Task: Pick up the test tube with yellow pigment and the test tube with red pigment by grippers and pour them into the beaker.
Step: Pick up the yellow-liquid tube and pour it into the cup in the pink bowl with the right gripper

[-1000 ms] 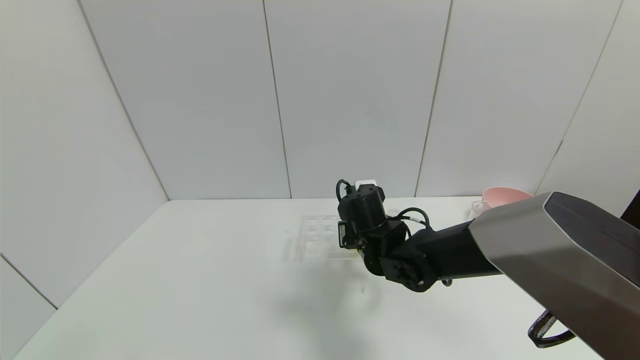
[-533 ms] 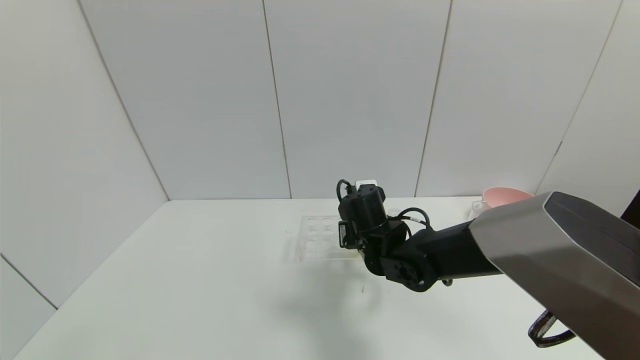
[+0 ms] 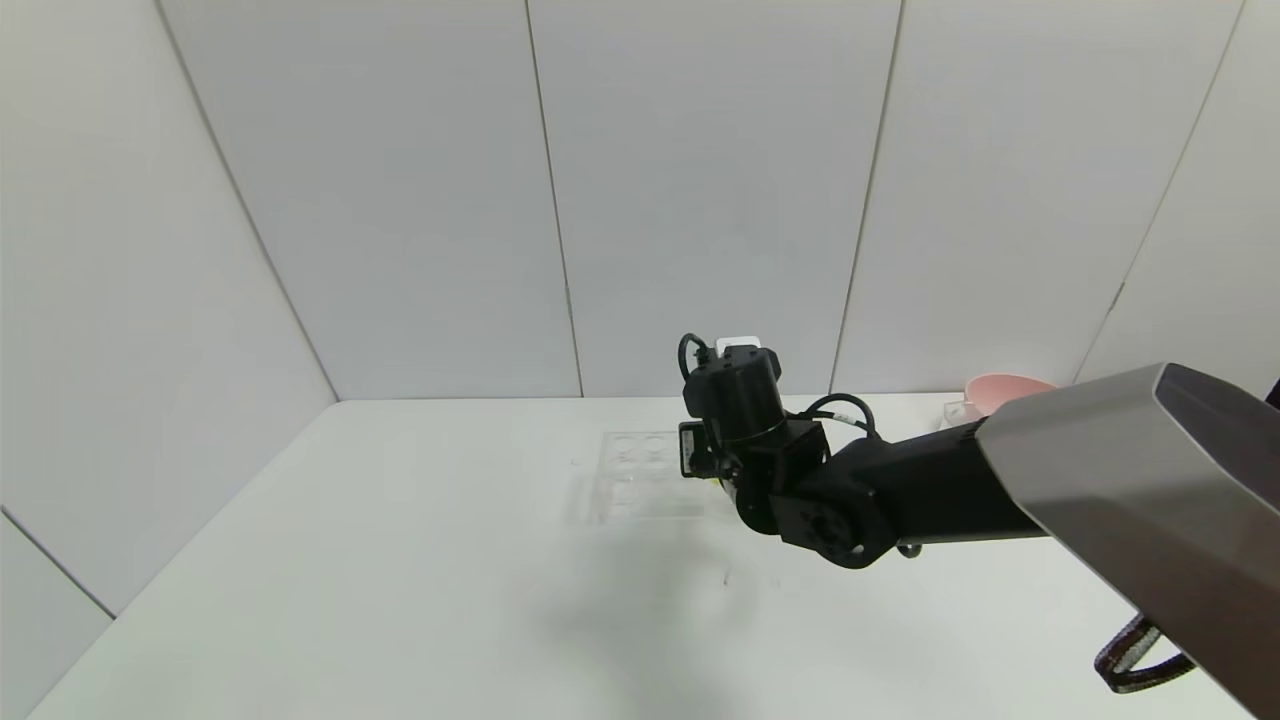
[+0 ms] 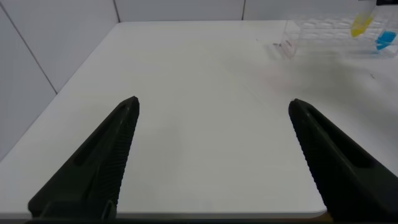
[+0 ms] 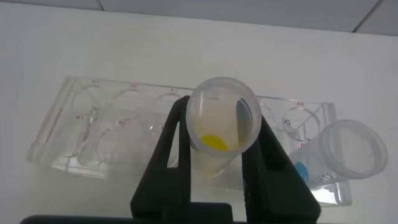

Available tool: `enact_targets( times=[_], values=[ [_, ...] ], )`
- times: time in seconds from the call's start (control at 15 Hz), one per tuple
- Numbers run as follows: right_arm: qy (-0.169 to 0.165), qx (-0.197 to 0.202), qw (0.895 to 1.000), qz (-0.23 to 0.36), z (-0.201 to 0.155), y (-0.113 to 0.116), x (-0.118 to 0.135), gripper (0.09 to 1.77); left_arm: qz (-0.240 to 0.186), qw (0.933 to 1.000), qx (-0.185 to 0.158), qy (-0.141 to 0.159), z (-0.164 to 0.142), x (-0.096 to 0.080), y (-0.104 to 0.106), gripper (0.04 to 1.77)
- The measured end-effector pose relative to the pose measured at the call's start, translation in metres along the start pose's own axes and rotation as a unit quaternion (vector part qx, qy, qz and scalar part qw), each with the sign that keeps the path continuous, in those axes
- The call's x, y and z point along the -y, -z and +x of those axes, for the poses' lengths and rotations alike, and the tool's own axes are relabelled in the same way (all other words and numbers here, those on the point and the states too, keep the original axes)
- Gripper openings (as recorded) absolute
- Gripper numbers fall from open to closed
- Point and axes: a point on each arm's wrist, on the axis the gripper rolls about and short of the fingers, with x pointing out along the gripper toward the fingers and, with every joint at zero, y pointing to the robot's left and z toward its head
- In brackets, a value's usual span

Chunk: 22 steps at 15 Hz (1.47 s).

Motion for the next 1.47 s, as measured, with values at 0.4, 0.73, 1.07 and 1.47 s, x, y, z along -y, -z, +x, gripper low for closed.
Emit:
enact_targets(
  times=[0.4, 0.73, 1.07, 1.47],
  values=[
    [-0.005, 0.021, 1.0, -0.005, -0.017, -0.02, 0.002, 0.53, 0.0, 1.0, 0.0, 0.0, 0.0, 0.0, 0.0, 1.72],
    [-0.009, 0.026, 1.0, -0.004, -0.025, -0.025, 0.001, 0.53, 0.0, 1.0, 0.0, 0.0, 0.0, 0.0, 0.0, 1.72],
    [-0.035, -0.003, 0.999, -0.021, -0.048, -0.019, 0.017, 0.53, 0.0, 1.0, 0.0, 0.0, 0.0, 0.0, 0.0, 1.72],
    [-0.128, -0.054, 0.988, -0.075, -0.101, -0.014, 0.075, 0.53, 0.0, 1.0, 0.0, 0.0, 0.0, 0.0, 0.0, 1.72]
  ],
)
